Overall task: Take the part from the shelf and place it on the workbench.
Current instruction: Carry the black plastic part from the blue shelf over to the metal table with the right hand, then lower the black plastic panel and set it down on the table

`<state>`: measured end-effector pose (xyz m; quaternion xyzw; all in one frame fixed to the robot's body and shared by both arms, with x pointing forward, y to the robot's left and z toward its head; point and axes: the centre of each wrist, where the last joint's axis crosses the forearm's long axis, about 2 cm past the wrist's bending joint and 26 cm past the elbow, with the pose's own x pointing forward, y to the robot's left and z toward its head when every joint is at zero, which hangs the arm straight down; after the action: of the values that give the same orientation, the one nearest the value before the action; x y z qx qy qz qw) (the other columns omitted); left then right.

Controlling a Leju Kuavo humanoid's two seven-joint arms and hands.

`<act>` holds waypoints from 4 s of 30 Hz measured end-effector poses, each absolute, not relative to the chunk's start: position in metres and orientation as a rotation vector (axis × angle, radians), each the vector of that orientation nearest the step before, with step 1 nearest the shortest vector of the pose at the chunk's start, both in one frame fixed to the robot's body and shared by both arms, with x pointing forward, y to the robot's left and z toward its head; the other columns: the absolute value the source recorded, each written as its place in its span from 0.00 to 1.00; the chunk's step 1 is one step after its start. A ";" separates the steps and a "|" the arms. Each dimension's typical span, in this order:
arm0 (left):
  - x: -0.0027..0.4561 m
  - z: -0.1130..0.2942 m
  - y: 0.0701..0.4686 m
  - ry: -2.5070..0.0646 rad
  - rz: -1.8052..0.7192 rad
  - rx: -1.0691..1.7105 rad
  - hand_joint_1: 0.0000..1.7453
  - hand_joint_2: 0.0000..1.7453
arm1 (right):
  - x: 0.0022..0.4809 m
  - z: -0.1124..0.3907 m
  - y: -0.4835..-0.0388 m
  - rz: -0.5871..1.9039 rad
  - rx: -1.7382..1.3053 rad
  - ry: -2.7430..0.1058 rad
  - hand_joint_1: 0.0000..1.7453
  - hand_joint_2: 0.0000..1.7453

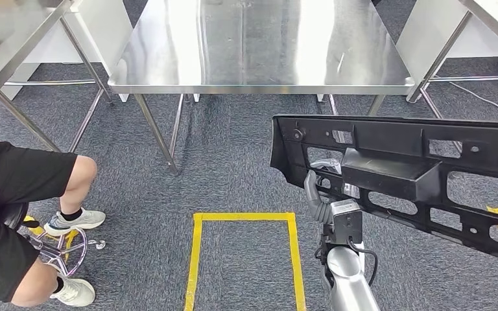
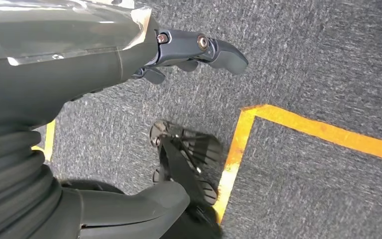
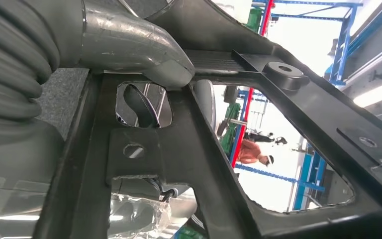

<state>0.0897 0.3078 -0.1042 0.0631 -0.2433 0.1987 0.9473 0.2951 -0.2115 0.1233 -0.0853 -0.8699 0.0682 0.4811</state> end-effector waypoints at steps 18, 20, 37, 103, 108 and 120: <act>0.091 -0.104 0.311 -0.496 0.418 0.136 0.00 1.00 | 0.292 0.119 -0.216 0.158 -0.233 -2.111 1.00 1.00; 0.090 -0.104 0.311 -0.492 0.428 0.140 0.00 1.00 | 0.294 0.119 -0.215 0.161 -0.227 -2.115 1.00 1.00; 0.083 -0.105 0.312 -0.485 0.440 0.160 0.00 1.00 | 0.297 0.119 -0.205 0.166 -0.198 -2.116 1.00 1.00; 0.087 -0.105 0.310 -0.484 0.475 0.160 0.00 1.00 | 0.315 0.103 -0.201 0.176 -0.145 -2.102 1.00 1.00; 0.083 -0.105 0.311 -0.487 0.477 0.161 0.00 1.00 | 0.318 0.104 -0.200 0.183 -0.137 -2.094 1.00 1.00; 0.081 -0.106 0.310 -0.489 0.482 0.163 0.00 1.00 | 0.319 0.106 -0.198 0.186 -0.134 -2.089 1.00 1.00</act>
<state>0.0807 0.3105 -0.1058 0.0800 -0.2392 0.2359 0.9385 0.3186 -0.1978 0.1062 -0.0552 -0.8625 0.0769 0.4971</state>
